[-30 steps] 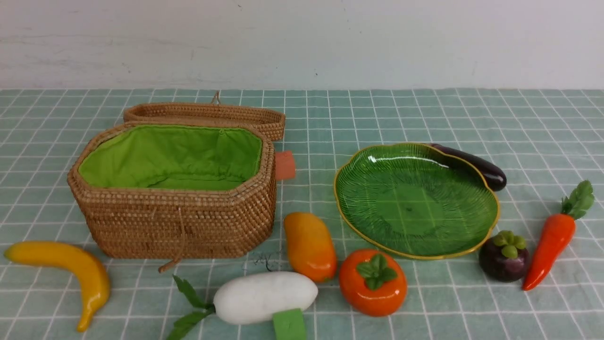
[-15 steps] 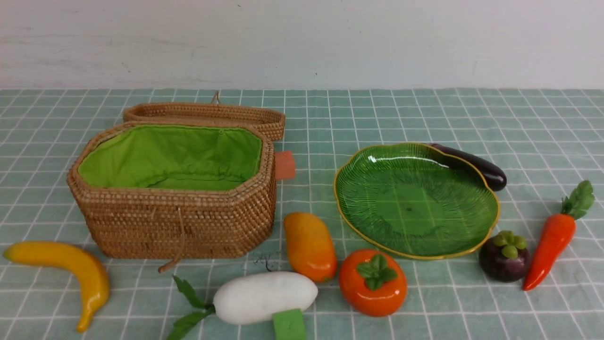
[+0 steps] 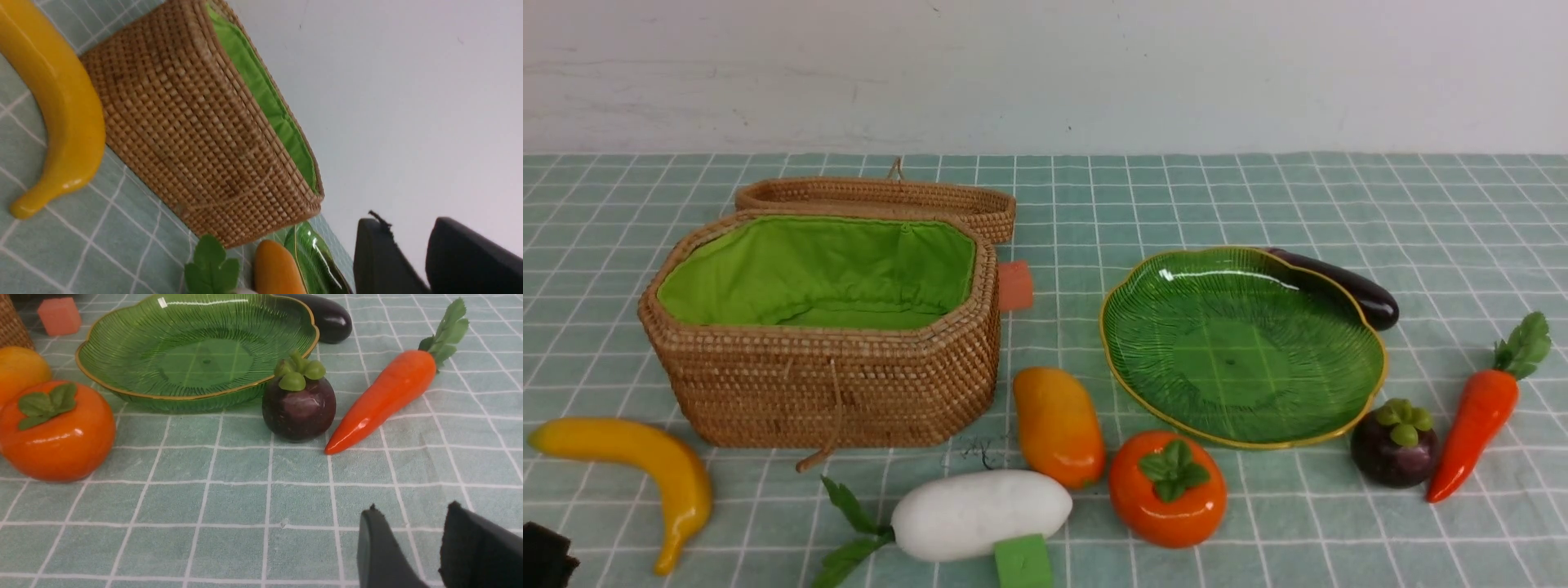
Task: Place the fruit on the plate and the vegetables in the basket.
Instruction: Use the left arm to grab a banana and put it into the right plate
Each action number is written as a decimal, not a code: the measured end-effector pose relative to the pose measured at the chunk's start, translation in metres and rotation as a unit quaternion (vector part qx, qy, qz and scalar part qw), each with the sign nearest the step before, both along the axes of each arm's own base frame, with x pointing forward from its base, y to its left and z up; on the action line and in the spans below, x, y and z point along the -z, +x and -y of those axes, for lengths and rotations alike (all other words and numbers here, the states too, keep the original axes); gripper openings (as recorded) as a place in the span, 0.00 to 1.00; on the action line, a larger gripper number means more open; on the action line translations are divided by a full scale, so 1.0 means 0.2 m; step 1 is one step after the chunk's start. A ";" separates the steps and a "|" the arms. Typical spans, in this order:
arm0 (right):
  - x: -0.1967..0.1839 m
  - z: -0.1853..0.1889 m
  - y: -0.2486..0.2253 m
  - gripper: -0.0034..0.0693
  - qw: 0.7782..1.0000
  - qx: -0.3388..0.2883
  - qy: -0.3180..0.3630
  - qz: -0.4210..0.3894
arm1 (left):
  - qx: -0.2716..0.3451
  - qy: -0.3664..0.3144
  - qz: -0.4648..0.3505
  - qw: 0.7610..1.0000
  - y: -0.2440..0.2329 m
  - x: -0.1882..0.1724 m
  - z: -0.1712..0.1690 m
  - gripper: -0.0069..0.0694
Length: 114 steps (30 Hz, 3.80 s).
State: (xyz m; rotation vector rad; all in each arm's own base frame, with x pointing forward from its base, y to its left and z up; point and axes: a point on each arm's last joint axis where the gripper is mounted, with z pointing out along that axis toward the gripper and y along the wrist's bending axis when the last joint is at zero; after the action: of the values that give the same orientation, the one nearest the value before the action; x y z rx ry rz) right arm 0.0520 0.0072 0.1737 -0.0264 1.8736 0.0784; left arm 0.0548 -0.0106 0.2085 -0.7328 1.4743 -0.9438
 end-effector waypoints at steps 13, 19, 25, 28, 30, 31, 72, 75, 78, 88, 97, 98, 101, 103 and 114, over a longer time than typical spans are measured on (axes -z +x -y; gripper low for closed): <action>-0.08 0.00 0.02 0.38 0.972 0.044 0.212 0.086 | 0.199 0.229 -0.234 0.924 0.09 -0.32 0.12 0.07; -0.13 -0.01 0.02 0.33 0.928 0.050 0.357 0.093 | 0.212 0.276 -0.317 0.882 0.20 -0.29 0.10 0.07; -0.48 -0.14 -0.05 0.15 0.967 -0.106 0.232 0.014 | 0.203 0.303 -0.360 0.859 0.28 -0.27 0.08 0.07; -0.74 -0.18 -0.08 0.09 0.971 -0.183 0.154 -0.010 | 0.187 0.311 -0.391 0.846 0.34 -0.26 0.06 0.07; -0.90 -0.20 -0.08 0.07 0.969 -0.222 0.108 -0.023 | 0.168 0.323 -0.407 0.838 0.41 -0.25 0.04 0.07; -0.91 -0.20 -0.07 0.07 0.969 -0.225 0.101 -0.027 | 0.166 0.324 -0.409 0.837 0.41 -0.24 0.04 0.07; -1.27 -0.24 -0.16 0.10 0.914 -0.404 -0.009 -0.033 | 0.130 0.366 -0.446 0.807 1.01 0.30 0.02 0.41; -1.27 -0.25 -0.16 0.11 0.914 -0.405 -0.008 -0.033 | 0.115 0.350 -0.478 0.798 0.95 0.24 0.00 0.41; -1.28 -0.25 -0.16 0.11 0.915 -0.403 -0.005 -0.028 | 0.102 0.344 -0.480 0.801 0.90 0.17 -0.01 0.41; -1.34 -0.24 -0.14 0.12 0.925 -0.377 0.021 0.035 | 0.106 0.419 -0.325 0.842 0.68 -0.49 -0.01 0.41; -1.33 -0.21 -0.10 0.12 0.946 -0.323 0.031 0.019 | 0.324 0.424 -0.160 0.830 0.81 -0.78 0.40 0.41; -1.32 -0.20 -0.10 0.12 0.951 -0.308 0.032 0.009 | 0.350 0.433 -0.147 0.817 0.86 -0.77 0.50 0.41; -1.31 -0.18 -0.09 0.12 0.957 -0.288 0.031 -0.011 | 0.386 0.458 -0.130 0.790 0.93 -0.72 0.69 0.41; -1.30 -0.16 -0.10 0.12 0.963 -0.265 0.026 -0.040 | 0.427 0.491 -0.113 0.751 1.03 -0.62 0.97 0.41; -1.27 -0.11 -0.18 0.12 0.965 -0.246 0.011 -0.087 | 0.497 0.536 -0.098 0.675 1.50 -0.27 1.71 0.41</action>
State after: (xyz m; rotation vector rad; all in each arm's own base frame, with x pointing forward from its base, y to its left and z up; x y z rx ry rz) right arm 0.0158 0.0293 0.4278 -0.4839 2.0026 0.4559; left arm 0.3548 -0.3517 0.2619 0.9950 2.2745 -0.5132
